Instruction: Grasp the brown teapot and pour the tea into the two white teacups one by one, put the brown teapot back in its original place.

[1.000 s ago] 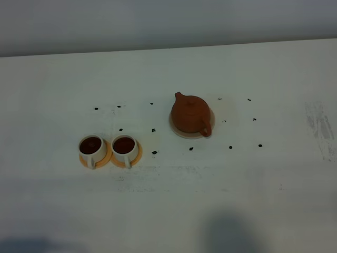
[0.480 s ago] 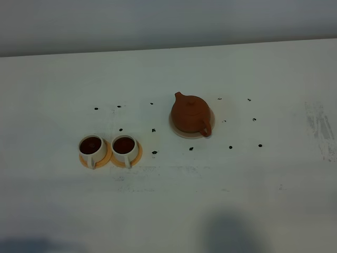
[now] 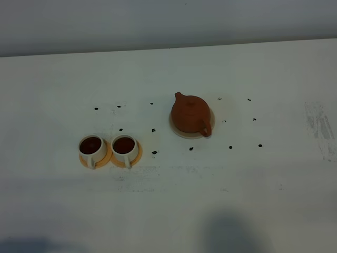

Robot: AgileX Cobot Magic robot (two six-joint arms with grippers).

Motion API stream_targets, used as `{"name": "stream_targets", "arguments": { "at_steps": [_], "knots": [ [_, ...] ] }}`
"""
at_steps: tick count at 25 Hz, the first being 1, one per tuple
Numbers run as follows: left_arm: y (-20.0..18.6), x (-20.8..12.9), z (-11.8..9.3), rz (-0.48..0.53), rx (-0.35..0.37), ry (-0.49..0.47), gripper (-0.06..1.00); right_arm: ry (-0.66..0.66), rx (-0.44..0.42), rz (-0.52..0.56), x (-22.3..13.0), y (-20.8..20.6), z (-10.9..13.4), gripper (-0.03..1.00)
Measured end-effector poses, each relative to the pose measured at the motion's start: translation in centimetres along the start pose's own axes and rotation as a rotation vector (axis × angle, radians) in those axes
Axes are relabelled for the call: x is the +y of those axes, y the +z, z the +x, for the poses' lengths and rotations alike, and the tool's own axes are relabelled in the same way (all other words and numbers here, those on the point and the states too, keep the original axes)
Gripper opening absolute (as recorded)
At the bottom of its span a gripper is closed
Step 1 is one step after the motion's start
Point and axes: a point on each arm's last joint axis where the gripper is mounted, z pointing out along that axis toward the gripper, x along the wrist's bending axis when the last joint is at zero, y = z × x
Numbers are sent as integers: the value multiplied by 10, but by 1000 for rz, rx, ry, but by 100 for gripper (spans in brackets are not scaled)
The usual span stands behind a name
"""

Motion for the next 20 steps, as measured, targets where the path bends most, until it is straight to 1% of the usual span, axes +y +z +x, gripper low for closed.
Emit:
{"name": "stream_targets", "arguments": {
  "at_steps": [8,20],
  "knots": [
    [0,0,0,1,-16,8,44,1,0,0,0,0,0,39],
    [0,0,0,1,-17,8,44,1,0,0,0,0,0,39]
  ]
}}
